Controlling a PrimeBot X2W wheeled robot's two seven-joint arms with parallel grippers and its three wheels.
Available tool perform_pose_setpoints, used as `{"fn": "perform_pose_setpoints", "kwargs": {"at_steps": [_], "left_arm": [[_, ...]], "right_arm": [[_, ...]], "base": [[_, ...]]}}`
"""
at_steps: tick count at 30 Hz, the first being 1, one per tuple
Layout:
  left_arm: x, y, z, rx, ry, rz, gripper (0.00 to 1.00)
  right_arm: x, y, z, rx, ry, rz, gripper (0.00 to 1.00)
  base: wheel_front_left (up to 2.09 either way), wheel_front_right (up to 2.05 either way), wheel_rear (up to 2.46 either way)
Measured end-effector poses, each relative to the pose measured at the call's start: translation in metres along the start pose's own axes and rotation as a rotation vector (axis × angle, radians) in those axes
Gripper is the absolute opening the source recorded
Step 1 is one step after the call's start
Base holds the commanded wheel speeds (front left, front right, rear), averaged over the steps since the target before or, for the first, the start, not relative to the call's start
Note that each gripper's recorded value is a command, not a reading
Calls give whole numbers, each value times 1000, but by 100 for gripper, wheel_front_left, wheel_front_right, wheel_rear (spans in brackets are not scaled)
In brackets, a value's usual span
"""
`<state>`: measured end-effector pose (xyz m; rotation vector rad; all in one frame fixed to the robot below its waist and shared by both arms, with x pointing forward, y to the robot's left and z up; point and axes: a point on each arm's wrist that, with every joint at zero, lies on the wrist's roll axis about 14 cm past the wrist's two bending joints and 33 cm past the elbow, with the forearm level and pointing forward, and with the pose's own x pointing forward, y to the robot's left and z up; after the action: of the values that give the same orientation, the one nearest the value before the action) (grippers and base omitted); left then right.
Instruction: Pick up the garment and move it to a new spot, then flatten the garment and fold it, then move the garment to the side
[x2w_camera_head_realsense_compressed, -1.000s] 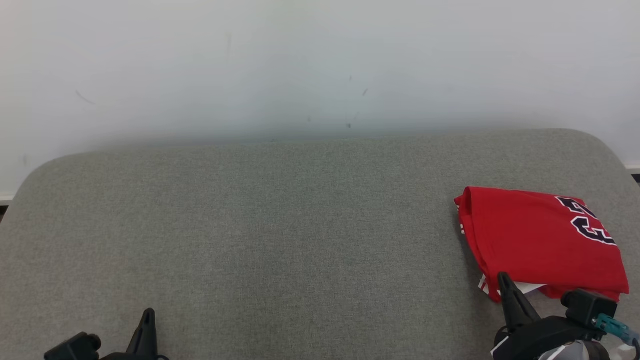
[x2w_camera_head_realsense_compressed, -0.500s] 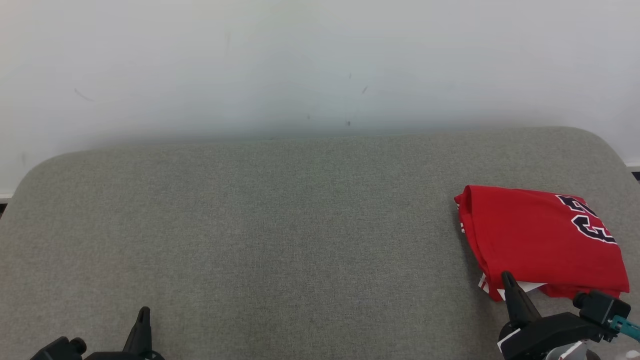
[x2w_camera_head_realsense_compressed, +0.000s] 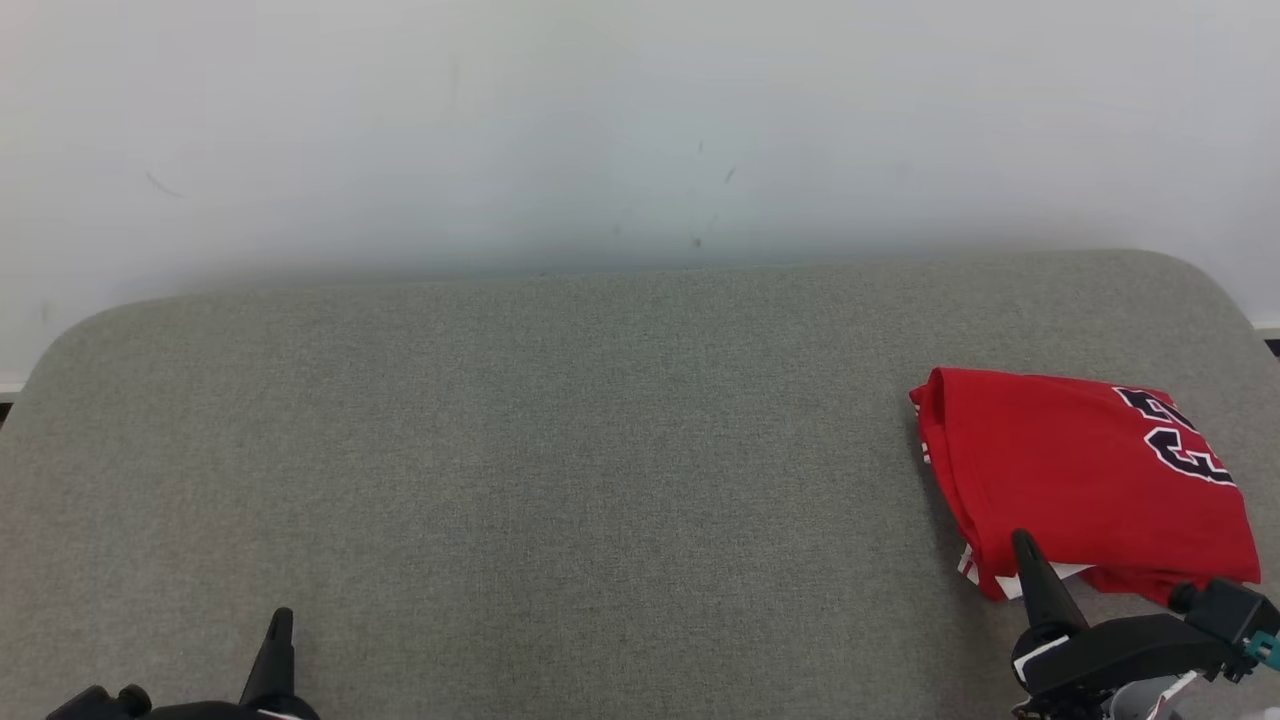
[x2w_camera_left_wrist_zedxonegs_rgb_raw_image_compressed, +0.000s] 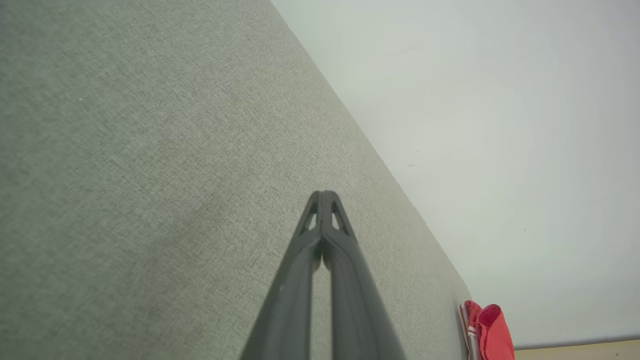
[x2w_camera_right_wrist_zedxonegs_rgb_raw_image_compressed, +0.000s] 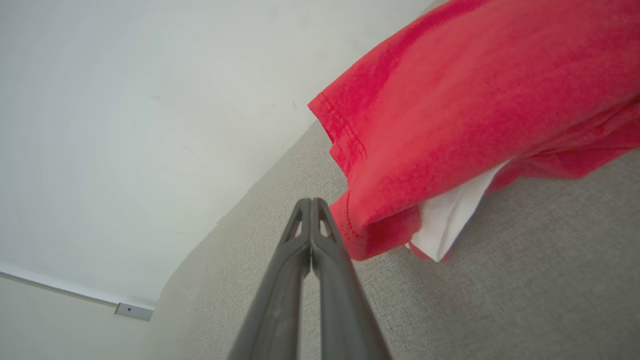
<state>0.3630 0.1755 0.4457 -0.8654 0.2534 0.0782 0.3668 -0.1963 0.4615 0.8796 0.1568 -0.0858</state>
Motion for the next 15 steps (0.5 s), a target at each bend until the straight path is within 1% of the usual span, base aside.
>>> {"fn": "perform_pose_setpoints", "kwargs": {"at_steps": [8, 15], "left_arm": [[1, 0, 4, -108, -6, -5, 0], [4, -7, 9, -212, -11, -35, 0]], "right_arm": [[0, -1, 1, 109, -1, -4, 0], [1, -2, 3, 206, -3, 1, 0]], "base": [[0, 0, 0], [0, 0, 0]]}}
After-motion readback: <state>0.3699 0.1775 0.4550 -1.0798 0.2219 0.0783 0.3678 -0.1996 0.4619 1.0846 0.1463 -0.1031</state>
